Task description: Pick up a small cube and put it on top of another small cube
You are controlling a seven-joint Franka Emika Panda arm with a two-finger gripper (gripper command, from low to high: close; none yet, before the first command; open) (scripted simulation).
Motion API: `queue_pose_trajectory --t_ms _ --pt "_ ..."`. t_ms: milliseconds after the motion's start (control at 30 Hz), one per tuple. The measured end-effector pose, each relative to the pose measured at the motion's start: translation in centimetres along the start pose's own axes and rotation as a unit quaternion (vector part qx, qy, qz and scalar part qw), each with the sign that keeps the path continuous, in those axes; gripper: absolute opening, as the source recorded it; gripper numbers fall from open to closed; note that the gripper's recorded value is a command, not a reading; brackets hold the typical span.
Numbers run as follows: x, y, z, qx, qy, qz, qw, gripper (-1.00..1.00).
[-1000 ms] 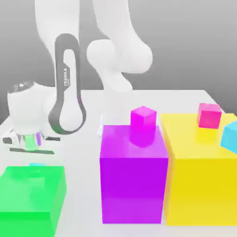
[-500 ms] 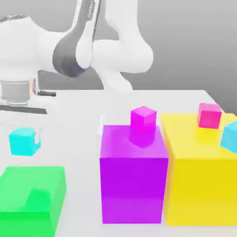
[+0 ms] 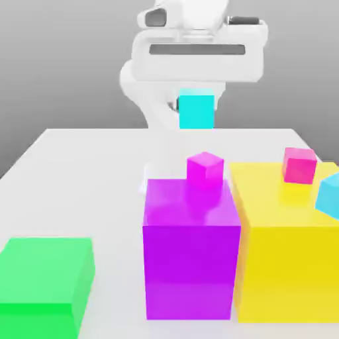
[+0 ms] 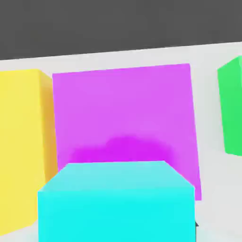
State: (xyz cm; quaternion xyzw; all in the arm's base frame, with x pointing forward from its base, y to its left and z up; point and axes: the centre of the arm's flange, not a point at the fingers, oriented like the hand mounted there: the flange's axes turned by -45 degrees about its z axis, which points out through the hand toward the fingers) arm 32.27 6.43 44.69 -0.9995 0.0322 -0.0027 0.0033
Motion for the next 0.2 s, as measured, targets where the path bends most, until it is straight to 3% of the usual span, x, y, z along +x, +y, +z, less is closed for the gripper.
queue_pose_trajectory --t_ms 67,100,200 --pt "-0.2 -0.2 2.8 0.0 -0.002 0.0 1.0 -1.0" --pt "-0.3 -0.2 3.8 0.0 -0.003 0.0 1.0 1.0" --pt "-0.3 -0.2 3.8 0.0 -0.003 0.0 1.0 1.0"
